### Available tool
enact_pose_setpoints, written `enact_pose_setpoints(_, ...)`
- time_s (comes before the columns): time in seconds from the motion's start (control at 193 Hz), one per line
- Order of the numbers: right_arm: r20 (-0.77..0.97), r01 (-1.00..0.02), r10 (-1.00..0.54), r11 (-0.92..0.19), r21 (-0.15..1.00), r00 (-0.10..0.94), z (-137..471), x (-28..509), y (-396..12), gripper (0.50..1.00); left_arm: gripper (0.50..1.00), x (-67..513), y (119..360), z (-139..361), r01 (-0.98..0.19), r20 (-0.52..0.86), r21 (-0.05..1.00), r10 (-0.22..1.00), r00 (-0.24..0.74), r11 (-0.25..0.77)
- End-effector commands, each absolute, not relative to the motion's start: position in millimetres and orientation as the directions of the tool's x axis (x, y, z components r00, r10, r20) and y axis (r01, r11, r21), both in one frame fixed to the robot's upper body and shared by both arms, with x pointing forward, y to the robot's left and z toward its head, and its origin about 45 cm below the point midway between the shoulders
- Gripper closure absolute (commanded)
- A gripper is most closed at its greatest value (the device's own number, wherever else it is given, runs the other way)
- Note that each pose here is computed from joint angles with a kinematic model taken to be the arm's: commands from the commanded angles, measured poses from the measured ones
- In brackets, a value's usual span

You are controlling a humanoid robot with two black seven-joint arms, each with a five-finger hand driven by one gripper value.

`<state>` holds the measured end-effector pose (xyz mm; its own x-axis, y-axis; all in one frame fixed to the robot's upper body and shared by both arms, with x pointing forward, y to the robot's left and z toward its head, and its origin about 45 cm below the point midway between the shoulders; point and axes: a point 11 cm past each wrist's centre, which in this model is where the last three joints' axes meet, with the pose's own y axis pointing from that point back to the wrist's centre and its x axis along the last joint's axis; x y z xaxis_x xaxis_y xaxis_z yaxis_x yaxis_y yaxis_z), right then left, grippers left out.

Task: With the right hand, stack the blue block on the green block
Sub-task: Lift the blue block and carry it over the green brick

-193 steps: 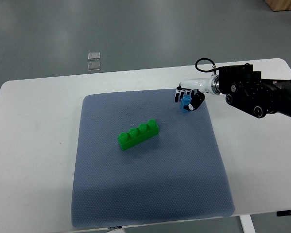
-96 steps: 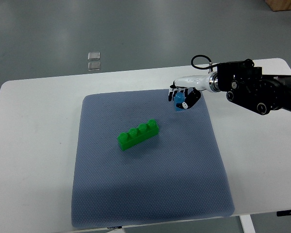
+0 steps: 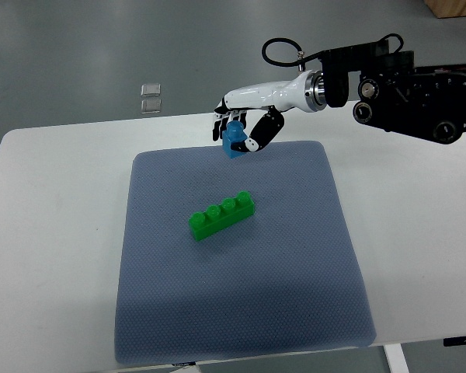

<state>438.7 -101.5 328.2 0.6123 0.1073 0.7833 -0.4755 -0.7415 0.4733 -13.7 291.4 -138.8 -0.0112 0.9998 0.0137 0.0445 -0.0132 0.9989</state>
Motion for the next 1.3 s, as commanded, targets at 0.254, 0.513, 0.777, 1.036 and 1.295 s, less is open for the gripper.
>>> enact_pose_setpoints(0.254, 0.781, -0.468, 0.040, -0.781, 0.414, 0.624, 311, 423, -88, 0.932, 0.500, -14, 291, -139, 0.044, 0.013, 0.999, 1.000, -0.013, -0.012)
enact_pose_setpoints(0.513, 0.765, -0.485, 0.007, -0.770, 0.415, 0.645, 281, 416, -89, 0.932, 0.500, -14, 291, -139, 0.044, 0.013, 0.999, 1.000, -0.013, -0.012)
enact_pose_setpoints(0.777, 0.740, -0.491, -0.017, -0.758, 0.430, 0.673, 252, 408, -92, 0.930, 0.500, -14, 291, -139, 0.044, 0.013, 0.999, 1.000, -0.013, -0.012)
enact_pose_setpoints(1.036, 0.724, -0.492, -0.026, -0.750, 0.442, 0.689, 231, 400, -97, 0.928, 0.500, -14, 291, -139, 0.044, 0.013, 0.999, 1.000, -0.013, -0.012)
enact_pose_setpoints(1.295, 0.724, -0.505, -0.037, -0.742, 0.442, 0.689, 223, 399, -102, 0.928, 0.500, -14, 291, -139, 0.044, 0.013, 0.999, 1.000, -0.013, -0.012)
